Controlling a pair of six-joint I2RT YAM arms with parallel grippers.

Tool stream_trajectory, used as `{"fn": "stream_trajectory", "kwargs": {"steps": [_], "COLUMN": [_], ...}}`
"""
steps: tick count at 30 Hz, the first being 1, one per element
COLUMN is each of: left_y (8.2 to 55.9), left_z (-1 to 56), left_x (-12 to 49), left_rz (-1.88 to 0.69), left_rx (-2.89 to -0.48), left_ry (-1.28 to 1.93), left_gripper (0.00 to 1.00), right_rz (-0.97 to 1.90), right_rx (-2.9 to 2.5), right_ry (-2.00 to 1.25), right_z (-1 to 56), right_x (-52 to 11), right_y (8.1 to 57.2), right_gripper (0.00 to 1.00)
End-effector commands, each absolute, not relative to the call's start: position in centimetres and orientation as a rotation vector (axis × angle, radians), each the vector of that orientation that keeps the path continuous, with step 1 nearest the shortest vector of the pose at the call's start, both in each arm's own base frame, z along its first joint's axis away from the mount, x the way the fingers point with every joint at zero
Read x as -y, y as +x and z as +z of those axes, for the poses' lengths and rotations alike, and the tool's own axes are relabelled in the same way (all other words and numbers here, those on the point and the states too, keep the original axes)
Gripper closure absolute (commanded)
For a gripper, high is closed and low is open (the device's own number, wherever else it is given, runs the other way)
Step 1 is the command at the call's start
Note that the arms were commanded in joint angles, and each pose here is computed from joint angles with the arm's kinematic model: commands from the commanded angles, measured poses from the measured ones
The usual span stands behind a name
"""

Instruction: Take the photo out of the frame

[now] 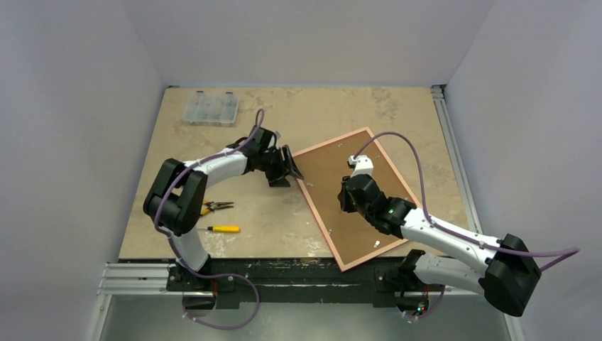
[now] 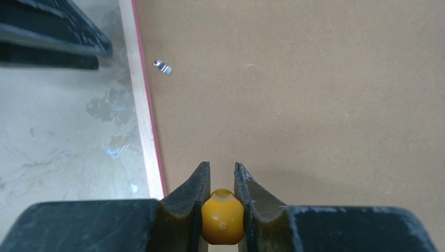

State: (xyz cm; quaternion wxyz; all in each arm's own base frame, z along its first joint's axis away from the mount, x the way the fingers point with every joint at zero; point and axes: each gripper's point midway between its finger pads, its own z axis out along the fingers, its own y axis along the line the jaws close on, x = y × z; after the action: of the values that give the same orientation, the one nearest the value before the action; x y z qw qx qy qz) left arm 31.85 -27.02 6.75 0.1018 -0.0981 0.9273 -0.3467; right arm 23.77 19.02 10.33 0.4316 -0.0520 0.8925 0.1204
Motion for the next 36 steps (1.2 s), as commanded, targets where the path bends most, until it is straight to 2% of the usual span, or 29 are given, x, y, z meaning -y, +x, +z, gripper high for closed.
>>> {"fn": "stream_trajectory", "kwargs": {"steps": [1, 6, 13, 16, 18, 21, 28, 33, 36], "left_y": [28.6, 24.8, 24.2, 24.2, 24.2, 24.6, 27.7, 30.2, 31.1], "left_z": [6.6, 4.5, 3.7, 2.9, 2.4, 2.0, 2.6, 3.7, 4.2], "left_x": [29.1, 31.4, 33.6, 33.0, 32.5, 32.1, 31.1, 30.0, 29.7], "left_rz": [-1.084, -1.086, -1.038, -0.939, -0.879, -0.805, -0.791, -0.839, -0.862], "left_rx": [-2.727, -2.778, -2.765, -2.778, -2.794, -2.816, -2.875, -2.908, -2.891], "left_ry": [-0.448, -0.585, -0.606, -0.660, -0.677, -0.626, -0.297, -0.063, -0.037], "left_gripper": [0.43, 0.43, 0.43, 0.54, 0.64, 0.71, 1.00, 1.00, 1.00], "right_rz": [0.441, 0.514, 0.533, 0.546, 0.542, 0.527, 0.521, 0.505, 0.498], "right_rx": [-2.189, -2.177, -2.185, -2.178, -2.175, -2.173, -2.183, -2.185, -2.178], "right_ry": [-0.079, -0.032, -0.040, -0.044, -0.045, -0.054, -0.090, -0.111, -0.114], "right_z": [11.5, 11.7, 12.1, 12.4, 12.5, 12.7, 12.5, 12.5, 12.7], "right_x": [-20.3, -20.5, -21.0, -21.2, -21.1, -21.2, -22.3, -23.5, -24.4], "right_y": [23.2, 22.3, 21.9, 21.7, 21.8, 22.0, 22.5, 23.5, 24.4], "right_gripper": [1.00, 1.00, 1.00, 1.00, 1.00, 1.00, 1.00, 1.00, 1.00]}}
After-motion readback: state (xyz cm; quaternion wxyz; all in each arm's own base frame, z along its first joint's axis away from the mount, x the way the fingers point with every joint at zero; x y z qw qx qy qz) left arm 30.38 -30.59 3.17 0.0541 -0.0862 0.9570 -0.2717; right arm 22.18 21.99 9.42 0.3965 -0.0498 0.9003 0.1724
